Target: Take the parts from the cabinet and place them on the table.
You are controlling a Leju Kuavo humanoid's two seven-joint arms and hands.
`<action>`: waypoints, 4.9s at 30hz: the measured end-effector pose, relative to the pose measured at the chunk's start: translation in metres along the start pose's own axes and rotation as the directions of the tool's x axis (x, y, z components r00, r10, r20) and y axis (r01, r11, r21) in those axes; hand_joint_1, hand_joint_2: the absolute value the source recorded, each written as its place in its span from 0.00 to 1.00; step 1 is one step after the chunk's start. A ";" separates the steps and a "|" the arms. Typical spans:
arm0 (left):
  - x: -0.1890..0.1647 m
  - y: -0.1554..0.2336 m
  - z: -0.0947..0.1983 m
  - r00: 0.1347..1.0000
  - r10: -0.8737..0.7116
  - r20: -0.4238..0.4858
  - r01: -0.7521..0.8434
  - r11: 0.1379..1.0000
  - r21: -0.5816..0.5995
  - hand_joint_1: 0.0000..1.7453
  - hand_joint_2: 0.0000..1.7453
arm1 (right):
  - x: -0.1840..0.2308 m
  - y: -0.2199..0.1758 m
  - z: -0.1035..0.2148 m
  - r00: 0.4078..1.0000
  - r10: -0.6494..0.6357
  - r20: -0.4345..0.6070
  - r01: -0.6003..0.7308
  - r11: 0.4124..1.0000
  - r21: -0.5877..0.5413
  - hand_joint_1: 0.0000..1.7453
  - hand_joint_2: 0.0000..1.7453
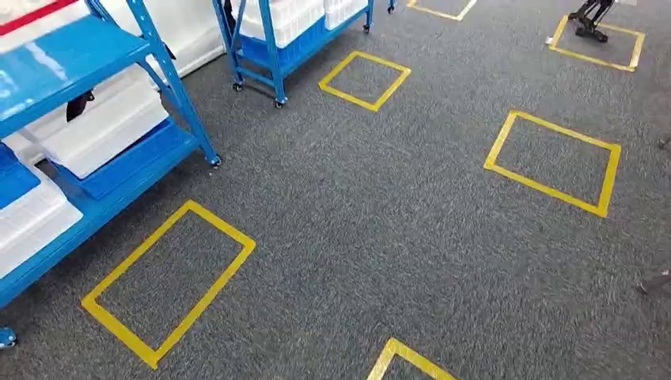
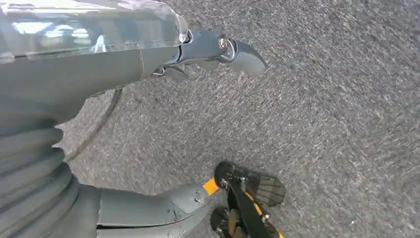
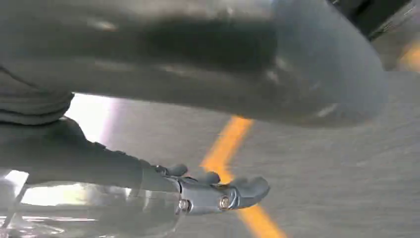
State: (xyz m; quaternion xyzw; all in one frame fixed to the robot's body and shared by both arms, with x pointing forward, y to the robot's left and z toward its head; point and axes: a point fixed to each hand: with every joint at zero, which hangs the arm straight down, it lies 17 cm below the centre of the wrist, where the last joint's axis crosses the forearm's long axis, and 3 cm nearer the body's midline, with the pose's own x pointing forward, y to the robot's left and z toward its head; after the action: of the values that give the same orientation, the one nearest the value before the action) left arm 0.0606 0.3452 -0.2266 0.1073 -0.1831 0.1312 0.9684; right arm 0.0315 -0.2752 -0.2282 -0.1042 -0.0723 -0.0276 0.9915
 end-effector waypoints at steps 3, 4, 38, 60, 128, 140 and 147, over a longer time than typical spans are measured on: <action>-0.003 0.002 0.000 0.999 0.034 -0.019 -0.034 0.999 0.010 0.00 1.00 | -0.019 0.003 0.005 0.999 0.031 -0.032 -0.032 0.999 -0.012 0.00 0.00; -0.002 0.001 0.000 0.999 0.039 -0.020 -0.039 0.999 0.008 0.00 1.00 | -0.019 0.004 0.006 0.999 0.038 -0.025 -0.038 0.999 -0.012 0.00 0.00; 0.001 -0.003 -0.001 1.000 0.005 -0.025 -0.005 1.000 -0.012 0.00 0.00 | -0.013 -0.006 0.013 0.999 -0.032 -0.037 0.032 0.999 -0.010 0.00 0.00; 0.010 -0.023 0.017 1.000 -0.008 -0.012 0.007 0.999 -0.044 0.00 0.00 | -0.010 -0.011 0.019 0.997 -0.064 -0.031 0.064 0.998 0.000 0.00 0.00; 0.009 -0.024 0.016 0.998 0.052 -0.042 -0.053 0.999 -0.007 0.00 0.00 | -0.014 -0.022 0.030 1.000 -0.021 -0.014 0.021 1.000 -0.003 0.00 0.00; -0.004 -0.021 0.021 0.996 0.052 -0.072 -0.052 0.999 -0.007 0.00 0.00 | -0.012 -0.020 0.032 1.000 -0.014 -0.004 0.014 1.000 0.002 0.00 0.00; -0.001 -0.023 0.022 0.996 0.061 -0.071 -0.062 0.998 -0.009 0.00 0.00 | -0.007 -0.018 0.033 1.000 -0.009 0.009 0.009 1.000 0.007 0.00 0.00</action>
State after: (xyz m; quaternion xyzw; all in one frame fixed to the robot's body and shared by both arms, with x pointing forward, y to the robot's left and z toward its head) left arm 0.0588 0.3178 -0.2105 0.0914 -0.1525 0.1636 0.9704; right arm 0.0191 -0.2856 -0.1934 -0.1005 -0.0773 -0.0312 0.9914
